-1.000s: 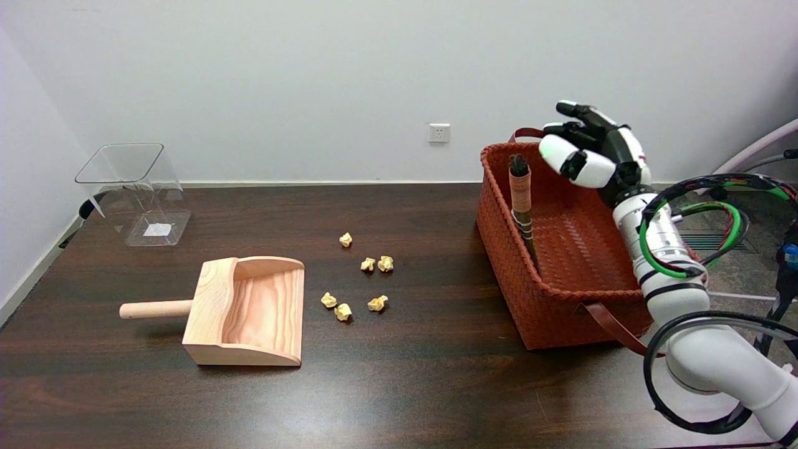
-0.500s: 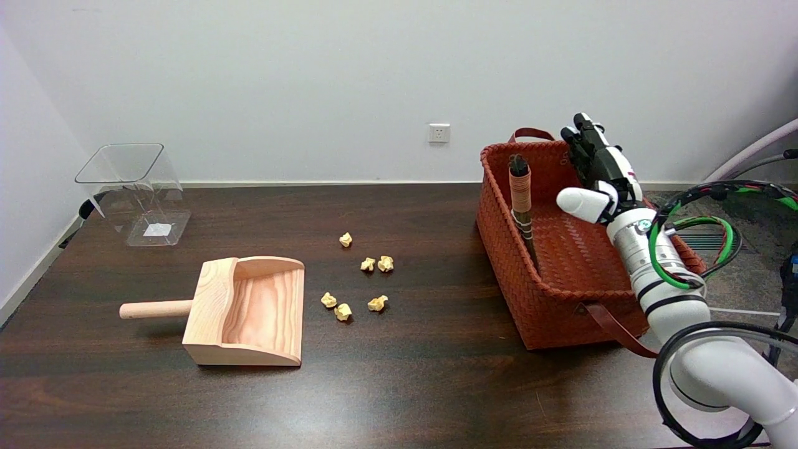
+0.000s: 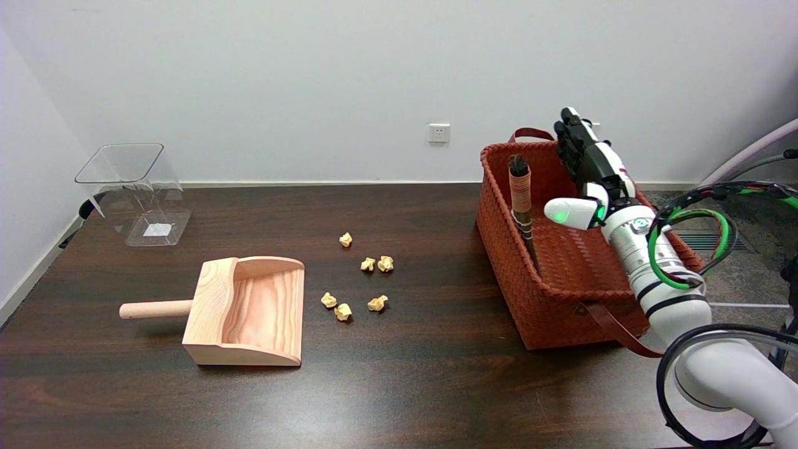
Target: Pick up the broom.
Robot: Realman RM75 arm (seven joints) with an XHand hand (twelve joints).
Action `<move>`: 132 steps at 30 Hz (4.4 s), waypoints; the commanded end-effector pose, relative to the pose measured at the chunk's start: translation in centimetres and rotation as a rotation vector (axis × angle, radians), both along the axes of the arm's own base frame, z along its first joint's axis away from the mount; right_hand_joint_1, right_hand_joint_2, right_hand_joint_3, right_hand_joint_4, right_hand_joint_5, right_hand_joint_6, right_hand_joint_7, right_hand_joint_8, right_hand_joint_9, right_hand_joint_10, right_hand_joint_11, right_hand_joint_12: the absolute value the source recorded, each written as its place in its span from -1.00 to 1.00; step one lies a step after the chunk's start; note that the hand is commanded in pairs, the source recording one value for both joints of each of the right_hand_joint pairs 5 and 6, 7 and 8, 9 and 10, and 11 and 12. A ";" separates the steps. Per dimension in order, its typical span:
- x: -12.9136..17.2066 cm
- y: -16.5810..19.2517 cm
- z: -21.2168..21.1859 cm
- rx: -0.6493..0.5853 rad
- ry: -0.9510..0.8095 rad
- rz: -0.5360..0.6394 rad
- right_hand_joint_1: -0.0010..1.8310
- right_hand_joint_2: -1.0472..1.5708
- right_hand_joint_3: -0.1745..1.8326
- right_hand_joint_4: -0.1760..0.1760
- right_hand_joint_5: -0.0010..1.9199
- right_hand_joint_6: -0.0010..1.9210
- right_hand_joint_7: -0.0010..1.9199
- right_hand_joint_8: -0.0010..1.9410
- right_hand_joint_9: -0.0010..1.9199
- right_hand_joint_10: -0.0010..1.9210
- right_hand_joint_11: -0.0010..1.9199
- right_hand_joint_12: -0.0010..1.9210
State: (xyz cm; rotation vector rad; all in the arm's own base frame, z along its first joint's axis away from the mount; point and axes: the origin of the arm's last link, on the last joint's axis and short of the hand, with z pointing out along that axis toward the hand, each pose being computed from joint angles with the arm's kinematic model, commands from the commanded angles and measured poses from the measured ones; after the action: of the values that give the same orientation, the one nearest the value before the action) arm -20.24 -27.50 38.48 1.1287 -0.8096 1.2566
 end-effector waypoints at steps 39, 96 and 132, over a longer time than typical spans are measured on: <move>-1.8 -1.0 -4.7 0.130 0.116 -0.065 0.33 -0.26 0.47 0.00 0.45 0.45 0.62 0.60 0.45 0.45 0.45 0.45; 12.4 -7.7 -2.0 0.074 0.097 0.299 0.51 0.68 -0.27 0.00 1.00 1.00 1.00 0.98 1.00 1.00 1.00 1.00; 15.6 -11.5 -17.3 0.300 0.281 0.299 0.46 0.45 0.08 0.00 1.00 1.00 1.00 0.98 1.00 1.00 1.00 1.00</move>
State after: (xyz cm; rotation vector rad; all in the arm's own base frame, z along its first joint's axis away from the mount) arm -3.74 -38.12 28.05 1.6163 -0.5996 1.3156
